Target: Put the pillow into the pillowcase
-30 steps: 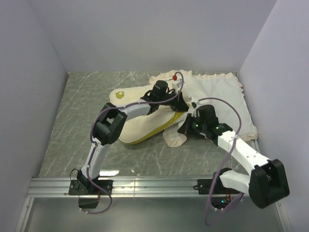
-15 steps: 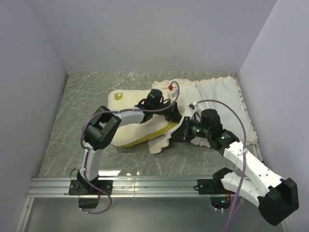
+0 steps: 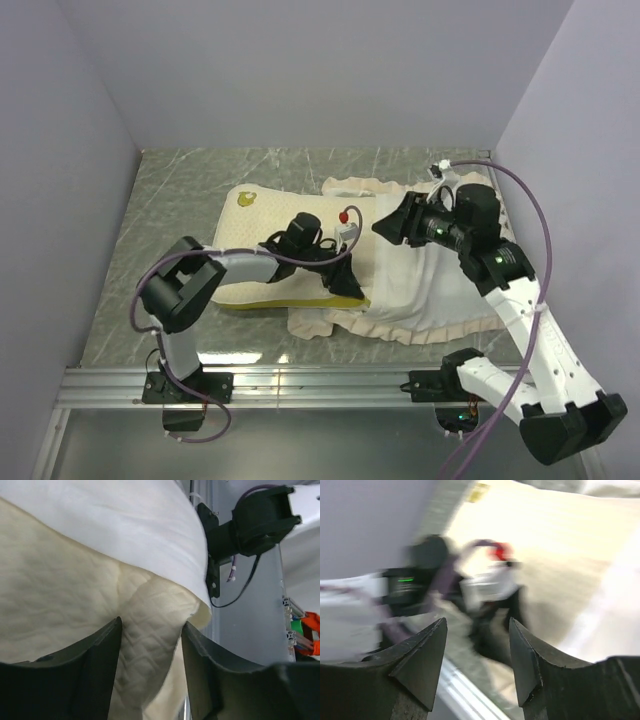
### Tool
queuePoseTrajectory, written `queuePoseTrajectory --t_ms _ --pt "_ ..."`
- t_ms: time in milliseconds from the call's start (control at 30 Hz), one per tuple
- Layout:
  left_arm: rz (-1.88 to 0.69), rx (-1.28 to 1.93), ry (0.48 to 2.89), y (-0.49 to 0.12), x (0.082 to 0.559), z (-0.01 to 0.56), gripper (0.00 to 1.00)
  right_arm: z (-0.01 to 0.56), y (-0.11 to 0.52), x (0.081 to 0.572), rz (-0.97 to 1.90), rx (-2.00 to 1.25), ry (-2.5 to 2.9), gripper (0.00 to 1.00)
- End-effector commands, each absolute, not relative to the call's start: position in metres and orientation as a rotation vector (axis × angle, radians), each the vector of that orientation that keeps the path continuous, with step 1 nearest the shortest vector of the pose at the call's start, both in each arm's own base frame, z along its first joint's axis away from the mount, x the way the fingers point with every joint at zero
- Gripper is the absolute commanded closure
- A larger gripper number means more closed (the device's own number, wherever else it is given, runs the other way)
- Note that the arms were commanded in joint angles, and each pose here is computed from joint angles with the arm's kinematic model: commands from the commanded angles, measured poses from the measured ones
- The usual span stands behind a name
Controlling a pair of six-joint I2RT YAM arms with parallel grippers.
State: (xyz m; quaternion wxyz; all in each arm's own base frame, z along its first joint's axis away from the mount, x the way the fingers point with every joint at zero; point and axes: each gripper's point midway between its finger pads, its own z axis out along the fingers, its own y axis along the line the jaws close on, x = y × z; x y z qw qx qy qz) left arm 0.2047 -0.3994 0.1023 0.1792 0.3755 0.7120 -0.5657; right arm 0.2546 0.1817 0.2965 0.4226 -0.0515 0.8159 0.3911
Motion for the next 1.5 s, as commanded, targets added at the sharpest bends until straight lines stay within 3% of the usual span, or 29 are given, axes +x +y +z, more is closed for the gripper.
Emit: queuePoseTrajectory --t_ms 0,100,200,233,400,433,467,600,900,1033,1233,1267,1400,1467 --pt "-1.554 1.175 1.884 -0.384 0.191 0.135 0.43 0.246 0.15 0.284 0.656 -0.152 2.175 0.4" --pt "-1.434 1.236 1.819 -0.364 0.193 0.156 0.4 0.247 0.146 0.318 0.544 -0.202 2.16 0.39" --pt "-1.308 1.191 1.814 -0.34 0.23 0.178 0.36 0.254 0.147 0.361 0.449 -0.238 2.158 0.38" --pt "-1.219 1.163 1.831 -0.327 0.255 0.178 0.31 0.255 0.147 0.373 0.428 -0.249 2.153 0.38" --pt "-0.902 1.246 1.812 -0.32 0.357 0.178 0.27 0.243 0.143 0.457 0.254 -0.286 2.176 0.35" --pt "-0.901 1.259 1.827 -0.315 0.366 0.173 0.19 0.241 0.14 0.47 0.232 -0.274 2.184 0.32" --pt "-0.89 1.312 1.781 -0.32 0.383 0.169 0.01 0.212 0.137 0.482 0.182 -0.322 2.255 0.32" --pt "-0.833 1.344 1.714 -0.331 0.42 0.159 0.01 0.203 0.141 0.524 0.192 -0.394 2.276 0.27" --pt "-0.754 1.351 1.61 -0.355 0.467 0.137 0.01 0.116 0.156 0.536 0.31 -0.583 2.382 0.26" --pt "-0.677 1.41 1.607 -0.361 0.464 0.116 0.01 0.099 0.163 0.534 0.363 -0.617 2.409 0.36" --pt "-0.623 1.469 1.562 -0.369 0.461 0.102 0.01 0.088 0.172 0.534 0.419 -0.636 2.415 0.88" --pt "-0.643 1.46 1.564 -0.373 0.463 0.101 0.01 0.089 0.173 0.534 0.426 -0.635 2.413 1.0" --pt "-0.724 1.553 1.578 -0.392 0.45 0.084 0.01 0.107 0.188 0.523 0.548 -0.648 2.376 1.0" --pt "-0.721 1.637 1.525 -0.404 0.436 0.079 0.22 0.128 0.2 0.514 0.641 -0.64 2.344 1.0"
